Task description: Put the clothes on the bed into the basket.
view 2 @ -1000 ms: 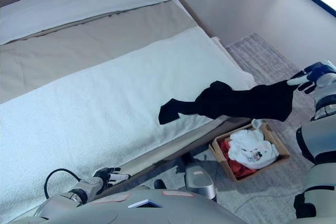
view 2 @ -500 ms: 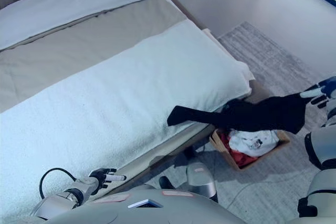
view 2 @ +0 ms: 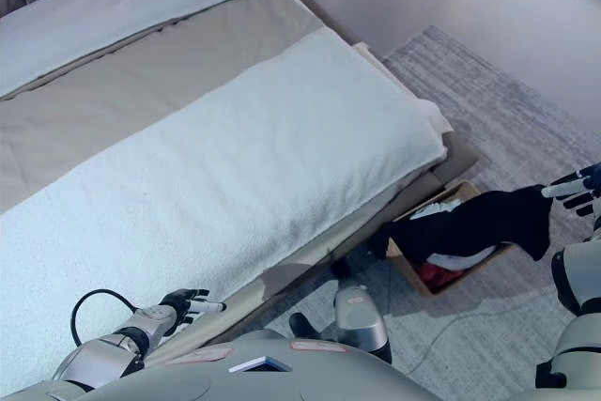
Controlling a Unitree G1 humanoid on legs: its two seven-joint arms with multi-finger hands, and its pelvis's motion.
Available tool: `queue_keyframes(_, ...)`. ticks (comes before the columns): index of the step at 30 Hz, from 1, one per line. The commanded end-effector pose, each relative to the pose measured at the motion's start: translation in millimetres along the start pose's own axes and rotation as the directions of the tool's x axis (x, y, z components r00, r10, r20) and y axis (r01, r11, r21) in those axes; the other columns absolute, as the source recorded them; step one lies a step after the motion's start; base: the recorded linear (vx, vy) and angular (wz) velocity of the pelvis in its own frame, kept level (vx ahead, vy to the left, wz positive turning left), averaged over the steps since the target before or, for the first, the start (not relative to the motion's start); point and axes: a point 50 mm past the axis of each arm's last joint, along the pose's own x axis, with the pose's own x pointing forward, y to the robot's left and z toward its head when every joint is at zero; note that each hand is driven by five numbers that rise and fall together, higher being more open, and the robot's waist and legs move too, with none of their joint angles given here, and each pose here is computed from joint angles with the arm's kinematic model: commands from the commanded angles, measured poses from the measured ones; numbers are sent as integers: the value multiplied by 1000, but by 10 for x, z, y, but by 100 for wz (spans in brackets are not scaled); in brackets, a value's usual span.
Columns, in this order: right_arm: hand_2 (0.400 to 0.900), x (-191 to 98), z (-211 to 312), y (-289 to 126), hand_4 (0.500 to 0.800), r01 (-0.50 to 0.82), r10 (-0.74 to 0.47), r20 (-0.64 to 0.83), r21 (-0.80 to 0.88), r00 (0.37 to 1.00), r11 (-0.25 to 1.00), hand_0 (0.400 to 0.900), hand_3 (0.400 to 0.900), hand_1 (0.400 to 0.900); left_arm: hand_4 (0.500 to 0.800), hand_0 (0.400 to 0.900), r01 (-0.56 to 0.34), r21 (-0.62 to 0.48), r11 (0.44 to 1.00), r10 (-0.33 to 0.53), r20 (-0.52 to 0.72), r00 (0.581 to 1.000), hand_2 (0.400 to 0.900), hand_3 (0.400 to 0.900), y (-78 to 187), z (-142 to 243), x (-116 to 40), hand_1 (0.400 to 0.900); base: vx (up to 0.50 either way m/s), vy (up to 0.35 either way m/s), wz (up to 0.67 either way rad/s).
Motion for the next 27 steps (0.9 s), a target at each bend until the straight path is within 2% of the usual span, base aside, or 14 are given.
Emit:
queue_keyframes(1,900,-136,-30,-508,800,174,-174,4,14,985,985,900,900,900,800,900,-78,28,997,80,-80,994,900,900,252,-243,-48,900,2,-7,7)
queue_keyframes(15,900,-50,-240,-265,800,119,-117,-29,53,993,992,900,900,900,800,900,-64,34,997,66,-67,996,900,900,199,-196,-36,900,2,-14,14)
queue_keyframes(17,900,-2,-164,-89,800,81,-85,34,88,996,993,900,900,900,800,900,-63,23,998,64,-58,996,900,900,178,-180,-31,900,-24,-26,27)
queue_keyframes(21,900,66,-211,262,800,7,-17,69,144,997,990,900,900,900,800,900,-68,-6,998,67,-42,997,900,900,160,-124,-23,900,-1,-26,28)
queue_keyframes(27,900,107,-396,641,800,-58,50,39,241,998,969,900,900,900,800,900,-73,-38,997,72,-35,997,900,900,174,-90,-22,900,34,-38,45)
